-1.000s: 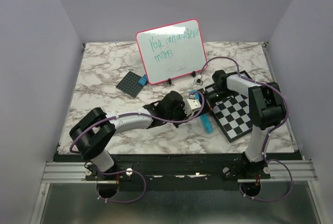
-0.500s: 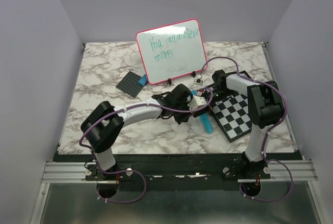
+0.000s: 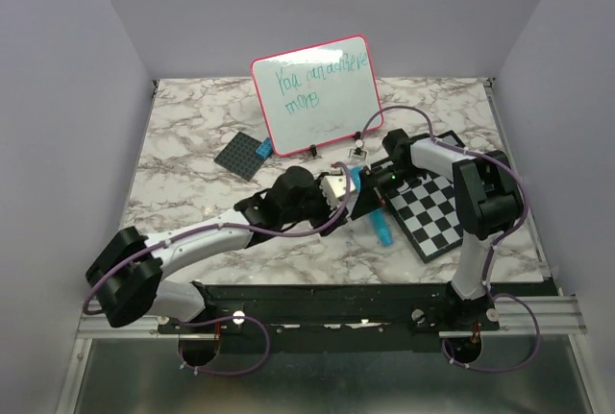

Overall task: Write a sentence on the whiteboard
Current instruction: Close the whiteboard marker at the center of the board, then place the whiteboard marker at the center of the board, then reset both arms

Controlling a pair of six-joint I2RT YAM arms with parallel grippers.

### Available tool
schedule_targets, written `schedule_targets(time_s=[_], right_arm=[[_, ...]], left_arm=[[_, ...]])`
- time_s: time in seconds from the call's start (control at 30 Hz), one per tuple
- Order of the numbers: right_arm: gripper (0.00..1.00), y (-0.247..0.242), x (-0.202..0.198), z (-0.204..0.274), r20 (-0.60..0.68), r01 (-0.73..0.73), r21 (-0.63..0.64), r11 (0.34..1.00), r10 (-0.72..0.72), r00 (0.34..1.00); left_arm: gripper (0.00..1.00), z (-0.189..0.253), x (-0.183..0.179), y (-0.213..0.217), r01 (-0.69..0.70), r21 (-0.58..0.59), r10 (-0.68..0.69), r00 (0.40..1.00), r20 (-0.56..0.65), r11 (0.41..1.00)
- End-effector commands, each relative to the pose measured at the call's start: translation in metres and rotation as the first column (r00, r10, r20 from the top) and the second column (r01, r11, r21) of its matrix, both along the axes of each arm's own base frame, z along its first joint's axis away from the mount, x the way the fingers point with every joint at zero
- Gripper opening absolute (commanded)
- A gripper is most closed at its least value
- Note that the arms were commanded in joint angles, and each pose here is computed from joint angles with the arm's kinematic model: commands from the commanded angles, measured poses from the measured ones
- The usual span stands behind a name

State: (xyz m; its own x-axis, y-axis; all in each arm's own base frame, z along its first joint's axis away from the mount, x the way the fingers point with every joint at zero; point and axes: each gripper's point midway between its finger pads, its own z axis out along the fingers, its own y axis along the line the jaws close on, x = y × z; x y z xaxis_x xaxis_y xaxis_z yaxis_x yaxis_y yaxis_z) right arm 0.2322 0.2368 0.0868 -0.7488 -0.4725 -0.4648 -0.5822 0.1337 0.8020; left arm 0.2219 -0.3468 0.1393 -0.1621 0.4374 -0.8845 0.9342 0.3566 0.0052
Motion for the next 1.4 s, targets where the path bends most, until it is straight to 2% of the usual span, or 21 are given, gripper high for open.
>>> schedule_targets(time_s=[0.0, 0.07, 0.1, 0.17, 0.2, 0.33, 0.37, 0.43, 0.6, 0.77, 0.87, 0.9, 0.97, 1.0, 1.07, 1.1, 1.2, 1.23, 1.27, 1.33, 1.37], right_arm=[[0.04, 0.005, 0.022, 0.007, 0.09, 0.041, -0.021, 0.999, -0.039, 0.995], [0.05, 0.011, 0.034, 0.005, 0.141, 0.053, -0.029, 0.998, -0.048, 0.989], [0.07, 0.011, 0.038, -0.001, 0.139, 0.079, -0.078, 0.994, -0.068, 0.988], [0.08, 0.019, 0.046, -0.01, 0.177, 0.099, -0.128, 0.987, -0.075, 0.981], [0.1, 0.02, 0.049, -0.016, 0.174, 0.119, -0.169, 0.978, -0.089, 0.981], [0.23, 0.025, 0.056, -0.023, 0.193, 0.159, -0.235, 0.959, -0.114, 0.974], [0.25, 0.027, 0.058, -0.023, 0.202, 0.164, -0.236, 0.958, -0.117, 0.972], [0.42, 0.025, 0.064, -0.023, 0.221, 0.185, -0.257, 0.949, -0.129, 0.967], [0.59, 0.017, 0.072, -0.017, 0.297, 0.205, -0.288, 0.935, -0.116, 0.948], [0.62, 0.0, 0.089, 0.026, 0.498, 0.268, -0.284, 0.92, -0.097, 0.862], [0.64, -0.017, 0.095, 0.073, 0.64, 0.316, -0.217, 0.924, -0.11, 0.76], [0.66, -0.026, 0.089, 0.098, 0.702, 0.331, -0.175, 0.927, -0.119, 0.702], [0.68, -0.047, 0.097, 0.125, 0.767, 0.408, -0.111, 0.906, -0.183, 0.615], [0.76, -0.057, 0.097, 0.136, 0.783, 0.45, -0.086, 0.889, -0.219, 0.582], [0.85, -0.093, 0.102, 0.174, 0.84, 0.57, 0.017, 0.821, -0.321, 0.437], [0.95, -0.104, 0.101, 0.188, 0.835, 0.613, 0.064, 0.788, -0.378, 0.399], [1.0, -0.143, 0.092, 0.238, 0.834, 0.735, 0.24, 0.634, -0.523, 0.179], [1.0, -0.163, 0.095, 0.245, 0.833, 0.803, 0.27, 0.532, -0.547, 0.082], [1.0, -0.17, 0.091, 0.26, 0.817, 0.817, 0.332, 0.472, -0.577, 0.002], [1.0, -0.186, 0.09, 0.264, 0.779, 0.875, 0.341, 0.343, -0.625, -0.058], [1.0, -0.191, 0.089, 0.262, 0.779, 0.891, 0.327, 0.315, -0.624, -0.065]], left_arm=[[0.78, 0.046, -0.001, 0.026, -0.116, -0.149, 0.127, 0.989, 0.072, 0.982], [0.99, 0.05, 0.008, 0.051, -0.223, -0.163, 0.239, 0.968, 0.081, 0.961], [0.99, 0.069, 0.009, 0.063, -0.286, -0.236, 0.304, 0.952, 0.043, 0.929], [0.99, 0.073, 0.013, 0.085, -0.353, -0.263, 0.356, 0.934, -0.037, 0.898], [0.99, 0.084, 0.026, 0.108, -0.436, -0.309, 0.428, 0.898, -0.097, 0.845], [0.99, 0.096, 0.026, 0.138, -0.516, -0.321, 0.495, 0.856, -0.151, 0.794], [0.99, 0.099, 0.025, 0.14, -0.521, -0.325, 0.501, 0.852, -0.152, 0.789], [0.99, 0.105, 0.021, 0.144, -0.525, -0.326, 0.506, 0.85, -0.149, 0.786], [0.99, 0.111, 0.015, 0.158, -0.552, -0.321, 0.542, 0.83, -0.129, 0.77], [0.99, 0.116, 0.009, 0.171, -0.589, -0.335, 0.577, 0.804, -0.145, 0.736], [0.99, 0.126, 0.007, 0.176, -0.601, -0.392, 0.572, 0.795, -0.202, 0.696], [0.99, 0.127, 0.014, 0.186, -0.632, -0.399, 0.599, 0.77, -0.222, 0.664], [0.99, 0.124, 0.018, 0.19, -0.644, -0.398, 0.6, 0.761, -0.247, 0.653], [0.99, 0.122, 0.022, 0.195, -0.659, -0.399, 0.61, 0.748, -0.262, 0.637], [0.99, 0.122, 0.032, 0.21, -0.697, -0.404, 0.642, 0.711, -0.286, 0.592], [0.99, 0.124, 0.035, 0.213, -0.703, -0.404, 0.649, 0.705, -0.286, 0.586], [0.99, 0.136, 0.041, 0.225, -0.728, -0.416, 0.691, 0.67, -0.269, 0.544], [0.99, 0.138, 0.041, 0.227, -0.731, -0.413, 0.695, 0.667, -0.267, 0.543], [0.99, 0.146, 0.041, 0.227, -0.724, -0.424, 0.697, 0.671, -0.253, 0.544], [0.99, 0.152, 0.041, 0.228, -0.721, -0.43, 0.699, 0.672, -0.245, 0.543], [0.99, 0.156, 0.041, 0.229, -0.719, -0.436, 0.701, 0.672, -0.238, 0.542]])
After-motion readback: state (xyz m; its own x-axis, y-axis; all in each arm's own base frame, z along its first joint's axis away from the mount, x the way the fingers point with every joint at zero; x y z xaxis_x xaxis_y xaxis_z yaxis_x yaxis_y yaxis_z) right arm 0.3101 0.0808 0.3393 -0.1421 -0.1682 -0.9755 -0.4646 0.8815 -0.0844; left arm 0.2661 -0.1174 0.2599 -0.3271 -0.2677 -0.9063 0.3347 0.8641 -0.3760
